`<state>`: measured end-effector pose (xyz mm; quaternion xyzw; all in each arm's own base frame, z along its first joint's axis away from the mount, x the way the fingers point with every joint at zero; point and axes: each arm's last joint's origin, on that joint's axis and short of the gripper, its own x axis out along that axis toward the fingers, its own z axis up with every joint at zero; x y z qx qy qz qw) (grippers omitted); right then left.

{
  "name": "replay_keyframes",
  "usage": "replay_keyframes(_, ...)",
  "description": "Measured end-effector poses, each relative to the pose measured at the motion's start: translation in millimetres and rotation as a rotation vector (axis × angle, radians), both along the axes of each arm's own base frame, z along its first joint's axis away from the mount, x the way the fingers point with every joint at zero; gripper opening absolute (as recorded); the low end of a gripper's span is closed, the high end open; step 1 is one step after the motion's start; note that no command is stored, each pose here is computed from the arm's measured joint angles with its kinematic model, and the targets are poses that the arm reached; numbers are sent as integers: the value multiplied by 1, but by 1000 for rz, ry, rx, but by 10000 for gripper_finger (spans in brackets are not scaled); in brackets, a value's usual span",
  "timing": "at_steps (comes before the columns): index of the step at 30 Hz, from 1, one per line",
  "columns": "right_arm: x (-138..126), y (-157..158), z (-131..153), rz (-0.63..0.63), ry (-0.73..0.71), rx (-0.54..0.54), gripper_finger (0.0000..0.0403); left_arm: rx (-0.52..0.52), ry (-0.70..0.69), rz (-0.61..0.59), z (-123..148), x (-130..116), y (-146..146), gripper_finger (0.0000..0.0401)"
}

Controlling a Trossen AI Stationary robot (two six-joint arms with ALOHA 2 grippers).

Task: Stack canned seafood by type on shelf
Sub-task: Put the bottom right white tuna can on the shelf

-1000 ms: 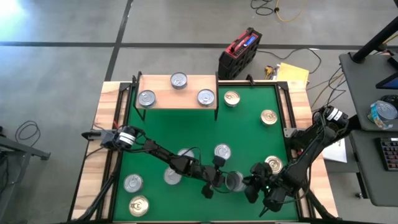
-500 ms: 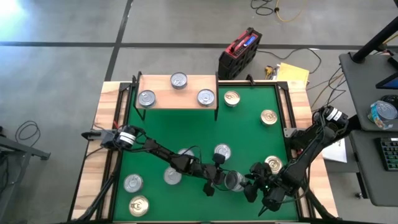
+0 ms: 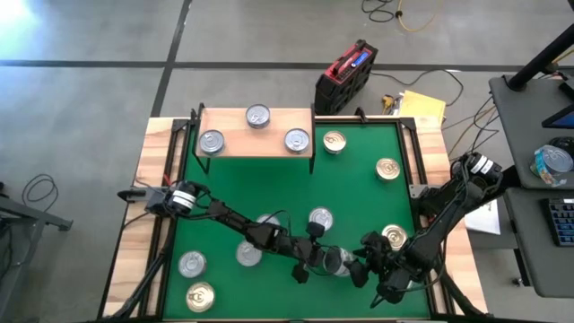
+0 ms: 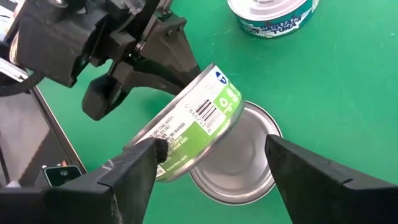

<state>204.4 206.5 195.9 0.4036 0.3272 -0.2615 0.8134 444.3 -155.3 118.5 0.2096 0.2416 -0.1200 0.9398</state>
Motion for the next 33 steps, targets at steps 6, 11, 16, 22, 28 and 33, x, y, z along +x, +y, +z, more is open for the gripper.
replay_keyframes(6,0,0,0,-31,-6,28,297,-7,4,3,0,0,0,0)
replay_keyframes(11,0,1,0,-44,-18,48,303,-13,1,34,0,0,2,0)
replay_keyframes(16,0,1,-3,-35,-38,65,306,-8,3,37,0,0,2,0)
replay_keyframes(22,0,1,-7,-43,-82,69,302,-7,7,38,0,0,2,0)
replay_keyframes(28,4,4,-4,-21,-149,39,311,-16,-14,104,2,1,3,0)
replay_keyframes(33,5,2,-3,-39,-181,-4,307,0,-42,182,4,2,6,0)
